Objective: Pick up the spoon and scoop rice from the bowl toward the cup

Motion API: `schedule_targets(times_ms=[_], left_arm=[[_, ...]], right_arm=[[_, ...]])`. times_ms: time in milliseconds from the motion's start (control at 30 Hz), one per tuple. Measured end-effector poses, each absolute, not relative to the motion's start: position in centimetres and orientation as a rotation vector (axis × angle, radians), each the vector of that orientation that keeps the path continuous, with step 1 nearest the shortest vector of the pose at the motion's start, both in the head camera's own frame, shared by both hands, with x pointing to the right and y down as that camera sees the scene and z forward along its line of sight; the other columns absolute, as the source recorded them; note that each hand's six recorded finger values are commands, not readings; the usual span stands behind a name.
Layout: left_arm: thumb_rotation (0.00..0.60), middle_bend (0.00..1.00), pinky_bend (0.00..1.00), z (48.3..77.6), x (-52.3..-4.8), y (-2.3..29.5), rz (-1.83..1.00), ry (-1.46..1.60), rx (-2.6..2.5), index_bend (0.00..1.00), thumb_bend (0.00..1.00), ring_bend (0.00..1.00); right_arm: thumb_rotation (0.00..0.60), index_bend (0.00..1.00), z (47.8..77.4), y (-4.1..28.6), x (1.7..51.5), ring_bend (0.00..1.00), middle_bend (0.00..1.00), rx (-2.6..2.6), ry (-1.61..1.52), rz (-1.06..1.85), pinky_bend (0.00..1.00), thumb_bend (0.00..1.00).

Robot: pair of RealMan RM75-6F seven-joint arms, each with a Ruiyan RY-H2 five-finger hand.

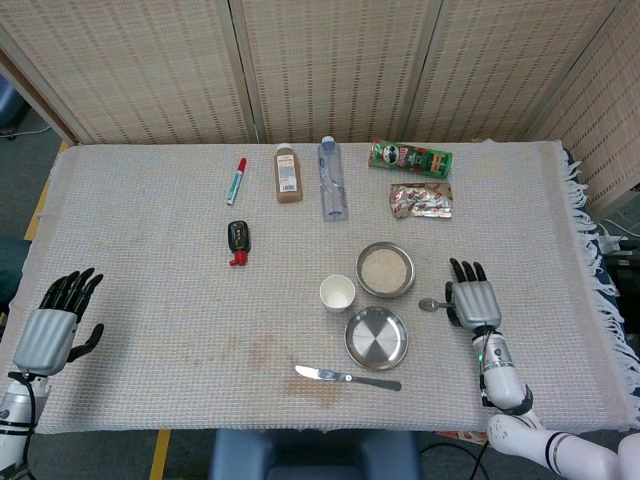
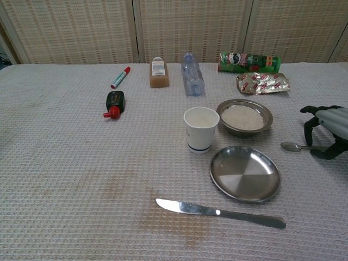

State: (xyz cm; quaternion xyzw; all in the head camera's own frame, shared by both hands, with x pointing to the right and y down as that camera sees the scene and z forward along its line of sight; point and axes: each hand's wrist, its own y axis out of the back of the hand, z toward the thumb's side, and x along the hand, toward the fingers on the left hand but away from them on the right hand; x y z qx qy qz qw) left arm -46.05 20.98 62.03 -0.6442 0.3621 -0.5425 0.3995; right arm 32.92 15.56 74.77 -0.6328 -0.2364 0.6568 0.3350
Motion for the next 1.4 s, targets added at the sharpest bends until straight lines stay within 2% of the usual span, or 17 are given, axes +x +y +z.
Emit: schedule_targets(times_ms=[400,1400], left_arm=[[0.6,0.0,0.1,62.22,-45.99,20.71,-1.375,0.897,-1.65,0.0,0.4,0.0],[0.6,0.0,0.1,62.25,-45.91,20.58,-1.368,0.892,-1.646,0.0,0.43,0.0]], right_arm=[[0.6,0.51,74.5,15.17,33.2,0.0,0.01,-1.66,-0.591,1.727,0.0,0.3],[0.6,0.54,74.82,15.2,32.58,0.0,0.02,-1.659,-0.575,1.743,0.0,0.31]])
